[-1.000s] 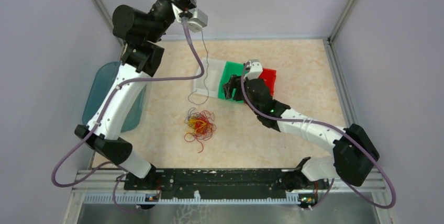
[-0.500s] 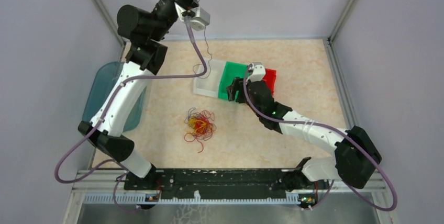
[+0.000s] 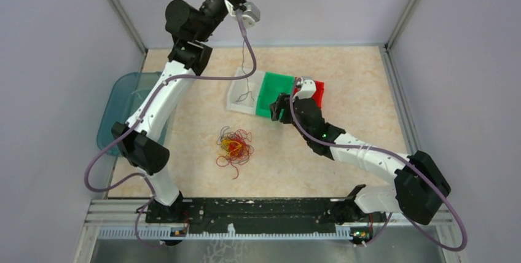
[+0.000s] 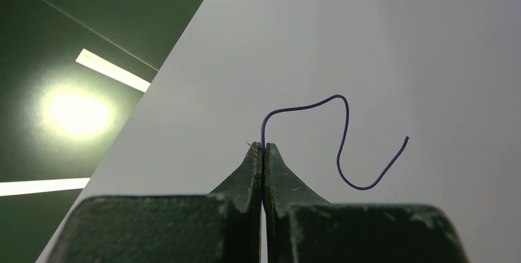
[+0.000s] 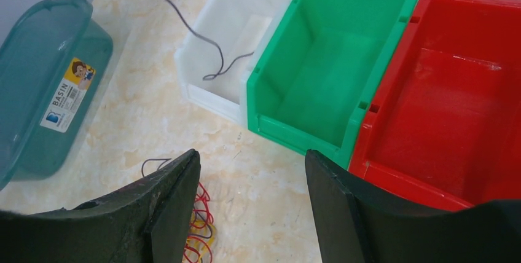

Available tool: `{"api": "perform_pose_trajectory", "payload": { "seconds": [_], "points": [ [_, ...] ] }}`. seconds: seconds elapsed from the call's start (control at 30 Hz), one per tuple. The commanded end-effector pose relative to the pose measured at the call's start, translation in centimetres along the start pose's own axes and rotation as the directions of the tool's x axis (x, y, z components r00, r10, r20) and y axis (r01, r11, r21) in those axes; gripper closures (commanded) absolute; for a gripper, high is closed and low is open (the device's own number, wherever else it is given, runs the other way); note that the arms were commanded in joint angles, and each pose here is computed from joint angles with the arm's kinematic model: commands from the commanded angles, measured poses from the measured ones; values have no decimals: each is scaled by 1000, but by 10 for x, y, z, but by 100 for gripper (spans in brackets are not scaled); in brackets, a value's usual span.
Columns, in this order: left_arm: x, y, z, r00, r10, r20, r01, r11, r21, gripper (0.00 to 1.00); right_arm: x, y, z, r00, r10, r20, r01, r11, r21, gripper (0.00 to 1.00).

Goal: Untangle the cables

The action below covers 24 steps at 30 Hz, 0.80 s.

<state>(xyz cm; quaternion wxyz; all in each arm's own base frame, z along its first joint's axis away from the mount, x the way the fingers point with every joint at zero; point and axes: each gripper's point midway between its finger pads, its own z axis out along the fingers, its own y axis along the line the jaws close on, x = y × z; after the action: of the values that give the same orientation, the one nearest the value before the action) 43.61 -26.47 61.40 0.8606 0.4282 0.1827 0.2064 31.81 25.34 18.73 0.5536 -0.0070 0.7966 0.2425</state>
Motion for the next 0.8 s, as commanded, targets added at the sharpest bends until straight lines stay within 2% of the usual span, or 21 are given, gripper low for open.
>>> {"api": "perform_pose_trajectory", "payload": {
  "seconds": [0.0, 0.23, 0.37, 0.53, 0.77],
  "points": [
    [-6, 37, 6, 999, 45, 13, -44, 994, -98, 100, -23, 5, -7, 996, 51, 73, -49, 999, -25, 36],
    [11, 30, 13, 999, 46, -22, -48, 994, -102, 100, -20, 1, -9, 995, 56, 79, -55, 998, -18, 36],
    [37, -1, 1, 988, -25, -152, 23, 1000, -17, 100, -20, -2, -9, 994, 65, 82, -65, 998, -12, 36],
    [82, -84, -48, 907, -95, -409, 187, 964, 189, 98, -18, -9, -7, 994, 76, 80, -77, 997, 4, 37],
    [118, -132, -107, 817, -72, -571, 275, 920, 278, 100, -18, -17, -5, 992, 97, 78, -98, 995, 17, 37]
  ]
}}
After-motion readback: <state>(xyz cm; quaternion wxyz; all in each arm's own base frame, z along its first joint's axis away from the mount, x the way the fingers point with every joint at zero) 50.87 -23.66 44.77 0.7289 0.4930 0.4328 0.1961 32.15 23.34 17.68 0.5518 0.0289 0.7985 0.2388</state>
